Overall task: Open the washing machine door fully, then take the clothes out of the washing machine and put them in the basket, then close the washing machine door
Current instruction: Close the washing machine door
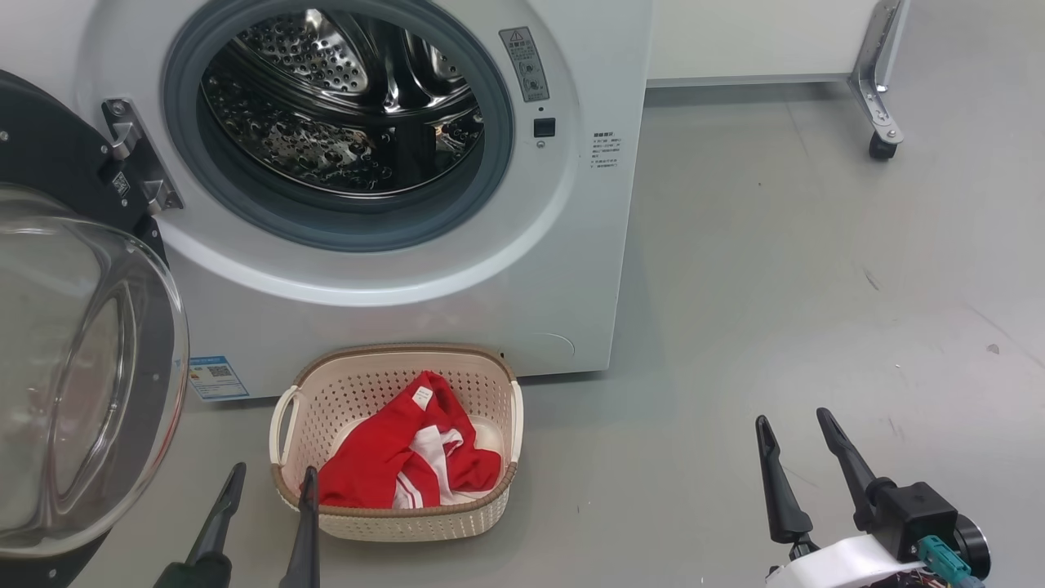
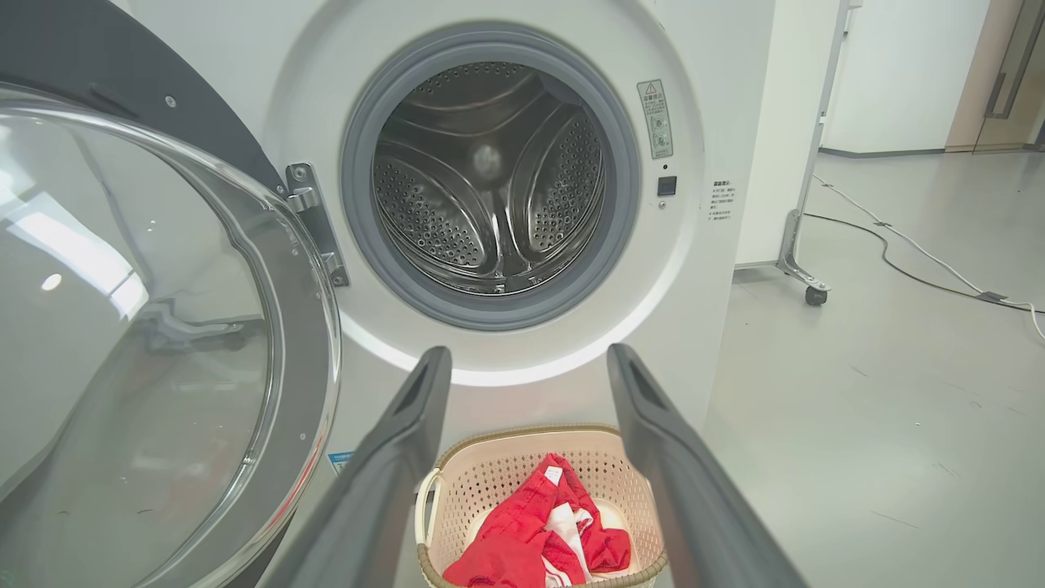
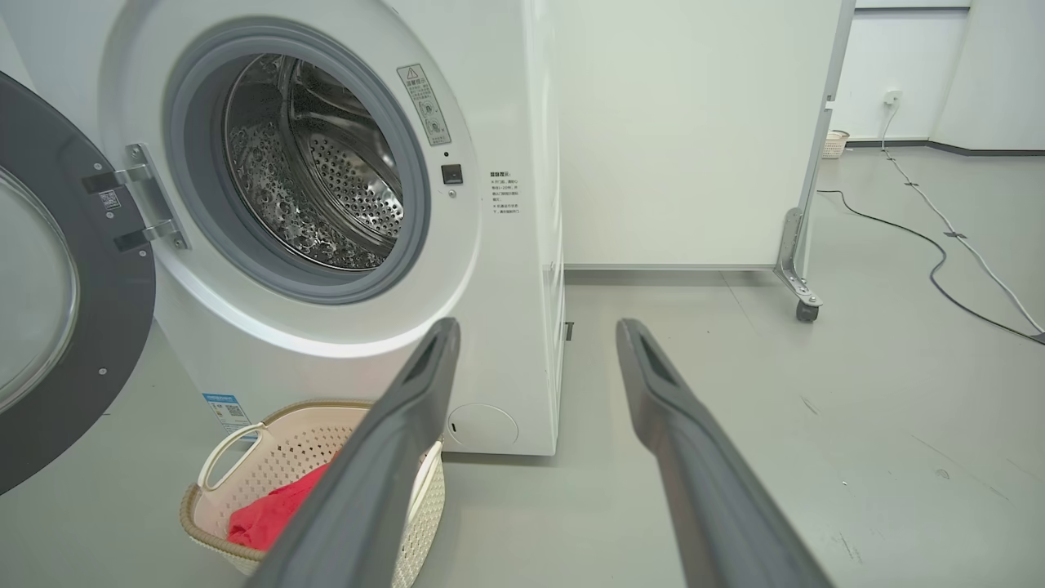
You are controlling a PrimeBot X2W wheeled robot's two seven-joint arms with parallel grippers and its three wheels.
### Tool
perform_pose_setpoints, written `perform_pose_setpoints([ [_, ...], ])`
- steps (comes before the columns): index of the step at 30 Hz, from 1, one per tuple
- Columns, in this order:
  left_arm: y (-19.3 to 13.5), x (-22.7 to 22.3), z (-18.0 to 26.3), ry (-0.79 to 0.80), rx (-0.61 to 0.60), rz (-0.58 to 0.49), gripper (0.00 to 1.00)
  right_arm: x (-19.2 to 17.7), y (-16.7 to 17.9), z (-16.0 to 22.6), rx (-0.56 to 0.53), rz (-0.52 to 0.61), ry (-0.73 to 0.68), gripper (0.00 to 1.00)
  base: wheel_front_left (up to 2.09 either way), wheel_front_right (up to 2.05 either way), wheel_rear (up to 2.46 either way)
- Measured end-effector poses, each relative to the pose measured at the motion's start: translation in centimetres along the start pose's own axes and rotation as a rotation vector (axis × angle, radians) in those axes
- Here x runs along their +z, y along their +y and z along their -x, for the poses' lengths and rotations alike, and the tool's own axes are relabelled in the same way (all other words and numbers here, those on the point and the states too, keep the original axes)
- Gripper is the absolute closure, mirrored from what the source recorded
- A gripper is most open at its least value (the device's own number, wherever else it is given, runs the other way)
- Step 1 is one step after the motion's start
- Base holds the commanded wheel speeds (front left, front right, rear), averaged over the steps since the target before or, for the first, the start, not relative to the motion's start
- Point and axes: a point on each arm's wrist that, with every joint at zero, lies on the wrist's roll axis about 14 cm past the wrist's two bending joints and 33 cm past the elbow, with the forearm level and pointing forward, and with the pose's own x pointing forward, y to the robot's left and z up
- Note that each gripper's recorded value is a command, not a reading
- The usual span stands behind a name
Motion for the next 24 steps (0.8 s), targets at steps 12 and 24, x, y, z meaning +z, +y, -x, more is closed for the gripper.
perform_pose_setpoints([
  [12,0.04,0.07,0.18,0.001,0.004,0.001,0.00,-0.01,-0.13,0.01,-0.002,0.007,0.001,0.00,-0.07,0.07,0.00],
  [24,0.24,0.07,0.46,0.006,0.014,-0.002,0.00,-0.39,-0.46,0.00,-0.011,0.010,0.014,0.00,0.00,0.00,0.00],
])
